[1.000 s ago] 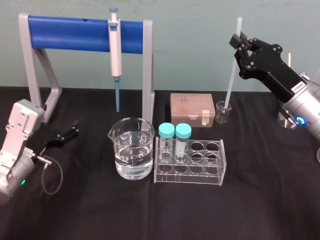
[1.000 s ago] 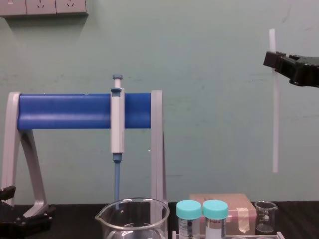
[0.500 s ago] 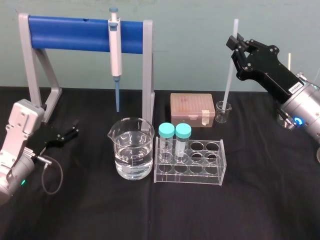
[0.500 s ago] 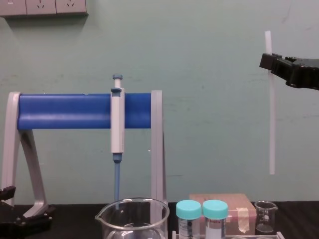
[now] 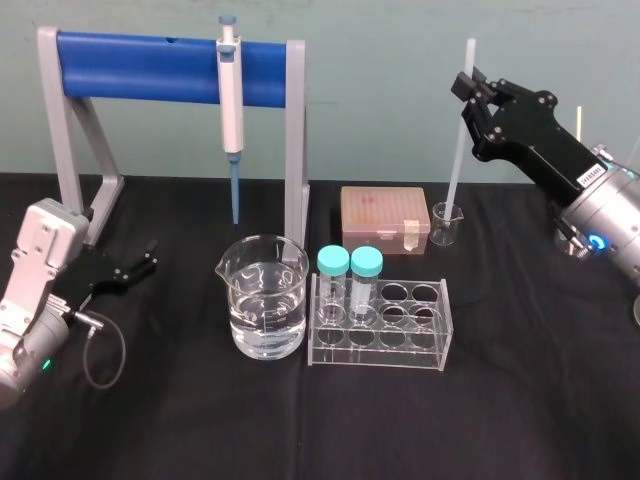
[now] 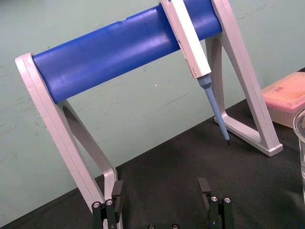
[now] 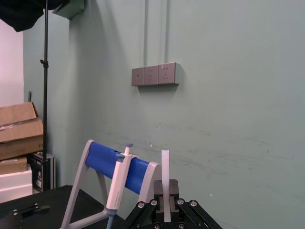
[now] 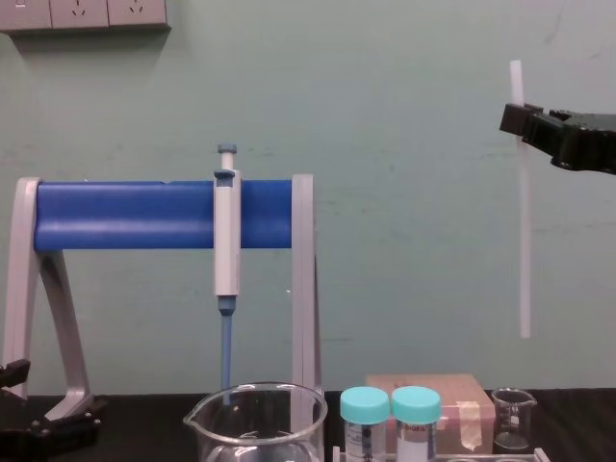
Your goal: Pick up the stirring rod with one hand, then place it down.
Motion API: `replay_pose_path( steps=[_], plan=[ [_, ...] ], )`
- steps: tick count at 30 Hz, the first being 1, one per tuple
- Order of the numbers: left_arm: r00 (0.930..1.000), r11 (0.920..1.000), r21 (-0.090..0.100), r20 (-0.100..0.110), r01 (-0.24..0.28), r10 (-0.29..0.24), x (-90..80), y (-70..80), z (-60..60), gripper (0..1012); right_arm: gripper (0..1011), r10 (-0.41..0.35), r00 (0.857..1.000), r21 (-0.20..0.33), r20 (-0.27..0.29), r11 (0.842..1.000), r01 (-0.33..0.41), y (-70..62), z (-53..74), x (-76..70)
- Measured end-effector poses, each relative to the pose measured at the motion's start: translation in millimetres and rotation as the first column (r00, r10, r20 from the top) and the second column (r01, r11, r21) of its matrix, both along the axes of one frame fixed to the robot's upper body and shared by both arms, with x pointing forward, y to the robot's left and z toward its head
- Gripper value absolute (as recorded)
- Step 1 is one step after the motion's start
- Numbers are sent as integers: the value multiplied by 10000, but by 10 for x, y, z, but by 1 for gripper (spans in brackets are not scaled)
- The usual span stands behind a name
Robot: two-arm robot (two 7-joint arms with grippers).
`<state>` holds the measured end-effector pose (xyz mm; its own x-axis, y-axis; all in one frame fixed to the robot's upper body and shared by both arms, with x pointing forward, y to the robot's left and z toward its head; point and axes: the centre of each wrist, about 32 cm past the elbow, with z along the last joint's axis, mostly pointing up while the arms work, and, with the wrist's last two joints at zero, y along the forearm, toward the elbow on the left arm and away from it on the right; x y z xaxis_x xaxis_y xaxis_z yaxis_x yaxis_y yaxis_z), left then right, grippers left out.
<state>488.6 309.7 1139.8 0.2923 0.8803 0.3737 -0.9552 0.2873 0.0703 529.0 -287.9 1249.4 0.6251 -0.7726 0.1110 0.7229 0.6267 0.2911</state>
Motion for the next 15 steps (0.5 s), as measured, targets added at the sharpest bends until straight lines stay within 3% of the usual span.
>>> replay_pose_path(
  steps=[15],
  plan=[
    [10000, 10000, 0, 1, 0, 0, 0, 0, 0, 1000, 66, 52, 10000, -19, -5, 10000, -52, 8, 4, 2]
  ],
)
